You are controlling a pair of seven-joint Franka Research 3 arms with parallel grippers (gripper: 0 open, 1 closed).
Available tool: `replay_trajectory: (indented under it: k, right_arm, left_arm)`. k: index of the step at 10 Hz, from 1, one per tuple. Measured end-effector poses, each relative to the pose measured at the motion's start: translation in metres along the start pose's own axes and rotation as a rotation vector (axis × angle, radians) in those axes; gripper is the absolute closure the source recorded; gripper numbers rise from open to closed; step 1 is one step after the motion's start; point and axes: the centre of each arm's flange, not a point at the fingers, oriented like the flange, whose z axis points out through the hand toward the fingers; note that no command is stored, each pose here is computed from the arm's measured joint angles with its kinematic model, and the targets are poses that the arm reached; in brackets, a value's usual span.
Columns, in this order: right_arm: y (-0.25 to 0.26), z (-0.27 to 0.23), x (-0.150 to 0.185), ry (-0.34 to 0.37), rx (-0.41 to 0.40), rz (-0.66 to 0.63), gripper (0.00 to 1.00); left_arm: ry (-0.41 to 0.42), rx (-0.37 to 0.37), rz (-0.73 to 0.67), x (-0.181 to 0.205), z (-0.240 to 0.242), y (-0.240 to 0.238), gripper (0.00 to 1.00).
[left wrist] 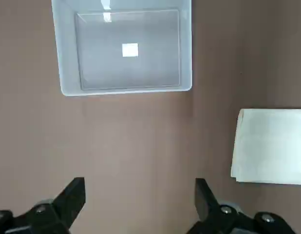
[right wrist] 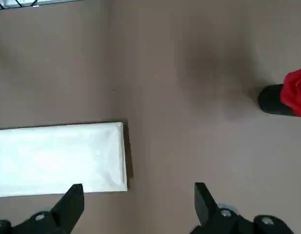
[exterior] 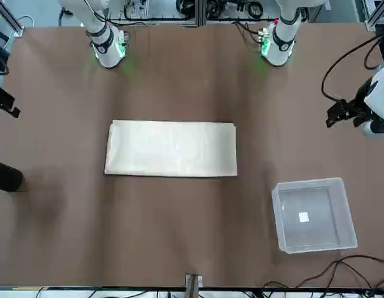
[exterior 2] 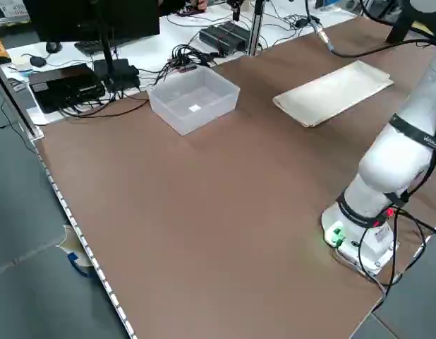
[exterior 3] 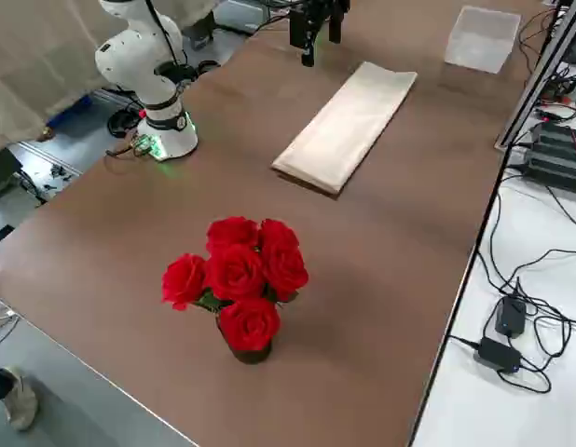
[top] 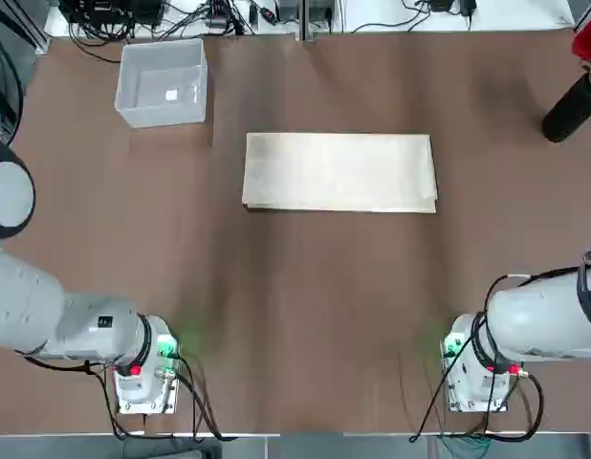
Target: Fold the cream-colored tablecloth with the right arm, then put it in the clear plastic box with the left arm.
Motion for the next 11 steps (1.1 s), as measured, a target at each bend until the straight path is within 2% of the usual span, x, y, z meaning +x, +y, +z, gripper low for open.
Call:
replay_trajectory:
  k: [4,6,11]
  right_arm:
    - [0.0,-0.001,0.0,0.001,-0.003,-0.002,0.0]
    - [0.0,0.0,0.0,-0.002,-0.003,-0.004,0.0]
    - [0.002,0.064,0.025,-0.108,-0.003,-0.013,0.0]
  left_arm:
    - [0.0,0.0,-0.006,0.0,0.0,-0.001,0.01]
    - [0.005,0.0,-0.061,0.0,-0.002,-0.001,0.01]
    - [-0.014,-0.029,-0.085,0.009,0.009,0.004,0.01]
